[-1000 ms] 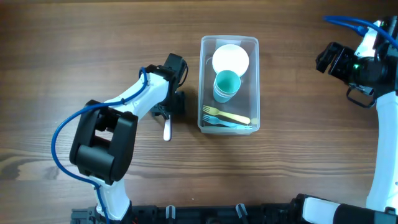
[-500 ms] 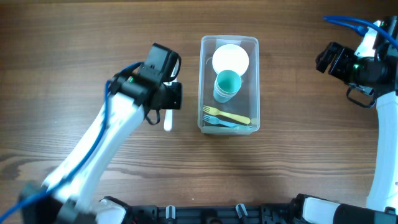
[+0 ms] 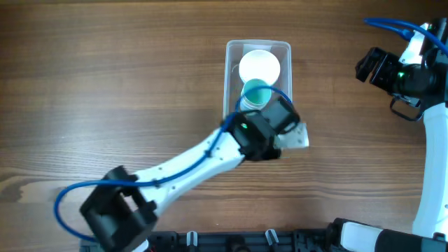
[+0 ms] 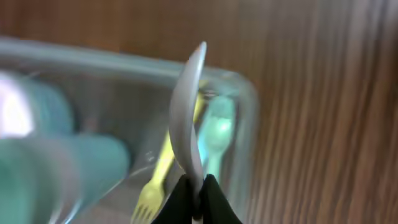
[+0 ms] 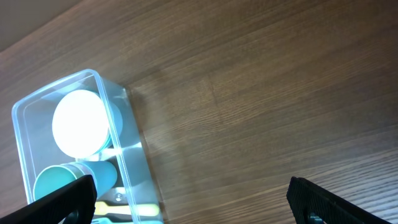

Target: Pack container

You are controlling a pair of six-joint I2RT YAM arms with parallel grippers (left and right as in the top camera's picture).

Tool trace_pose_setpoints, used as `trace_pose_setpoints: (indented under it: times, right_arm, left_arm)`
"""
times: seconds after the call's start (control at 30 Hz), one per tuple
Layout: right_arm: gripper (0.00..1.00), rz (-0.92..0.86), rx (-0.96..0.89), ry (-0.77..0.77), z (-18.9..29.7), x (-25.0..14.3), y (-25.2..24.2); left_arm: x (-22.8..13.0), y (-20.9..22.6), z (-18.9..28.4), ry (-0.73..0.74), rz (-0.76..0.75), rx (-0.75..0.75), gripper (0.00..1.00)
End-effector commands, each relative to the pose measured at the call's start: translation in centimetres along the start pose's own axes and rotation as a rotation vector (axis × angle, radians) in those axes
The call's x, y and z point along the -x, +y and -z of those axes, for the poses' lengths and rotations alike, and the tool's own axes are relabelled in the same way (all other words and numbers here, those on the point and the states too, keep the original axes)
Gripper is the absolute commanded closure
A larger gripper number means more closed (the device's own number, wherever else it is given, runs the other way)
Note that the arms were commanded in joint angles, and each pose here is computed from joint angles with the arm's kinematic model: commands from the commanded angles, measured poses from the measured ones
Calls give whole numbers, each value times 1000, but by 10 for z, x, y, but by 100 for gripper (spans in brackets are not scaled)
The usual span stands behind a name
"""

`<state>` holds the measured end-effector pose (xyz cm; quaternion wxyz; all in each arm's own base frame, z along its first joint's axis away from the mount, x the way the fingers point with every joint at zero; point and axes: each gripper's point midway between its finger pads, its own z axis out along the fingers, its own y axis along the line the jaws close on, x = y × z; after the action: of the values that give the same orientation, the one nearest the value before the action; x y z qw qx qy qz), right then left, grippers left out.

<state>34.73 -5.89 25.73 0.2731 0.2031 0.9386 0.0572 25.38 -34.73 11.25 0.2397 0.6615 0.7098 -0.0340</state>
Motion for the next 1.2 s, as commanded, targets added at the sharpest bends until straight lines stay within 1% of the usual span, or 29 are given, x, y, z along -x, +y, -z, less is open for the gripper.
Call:
trace_pose_setpoints:
  times: [0.0,0.07,0.1,0.13,0.17,0.23,0.3,0.33,0.37,0.4,0.47,0.5,0.53,0.57,0.7,0.77,0.9,1.17]
  right_arm:
    - [0,-14,12,9,-3,-1,1]
    - [0,-14,12,9,-3,-1,1]
    - [0,-14,12,9,-3,-1,1]
    - [0,-14,12,9,-3,-1,1]
    - [0,-14,12,9,-3,-1,1]
    - [0,-14,12,9,-3,-1,1]
    - [0,-14,12,9,-3,-1,1]
    - [0,-14,12,9,-3,-1,1]
    - [0,-14,12,9,-3,-1,1]
    - [0,-14,12,9,-3,-1,1]
    - [0,-14,12,9,-3,-1,1]
    - [0,-14,12,9,-3,-1,1]
    - [0,-14,12,9,-3,-1,1]
    - [0,-14,12,9,-3,-1,1]
    - [0,-14,12,9,-3,-1,1]
    - [0,-15,12,9,-3,-1,1]
    - [0,-14,12,9,-3,-1,1]
    - [0,-13,12,10,-3,-2,1]
  left_arm:
    - [-4,-6,-16,44,-150,0,96]
    - [-8,4,-14,72,-147,50,76]
    - [-8,11,-10,79,-128,90,27]
    - [-6,24,-1,78,-82,162,0]
    - [-3,36,9,63,-42,221,0]
    - [6,62,40,-14,81,327,0]
    - [8,95,91,-126,293,465,0]
    - [2,110,117,-173,411,530,0]
    - [-15,130,154,-234,617,626,0]
    - [-42,143,191,-290,812,689,0]
    - [-85,148,231,-313,1000,741,0]
    - [-121,148,254,-300,1121,786,0]
    - [-140,146,264,-282,1178,811,0]
    - [-180,138,283,-224,1274,865,0]
    - [-246,115,302,-52,1405,942,0]
    - [-258,111,303,-8,1435,948,0]
    - [-258,118,298,-6,1438,950,0]
    - [-259,119,293,12,1438,943,0]
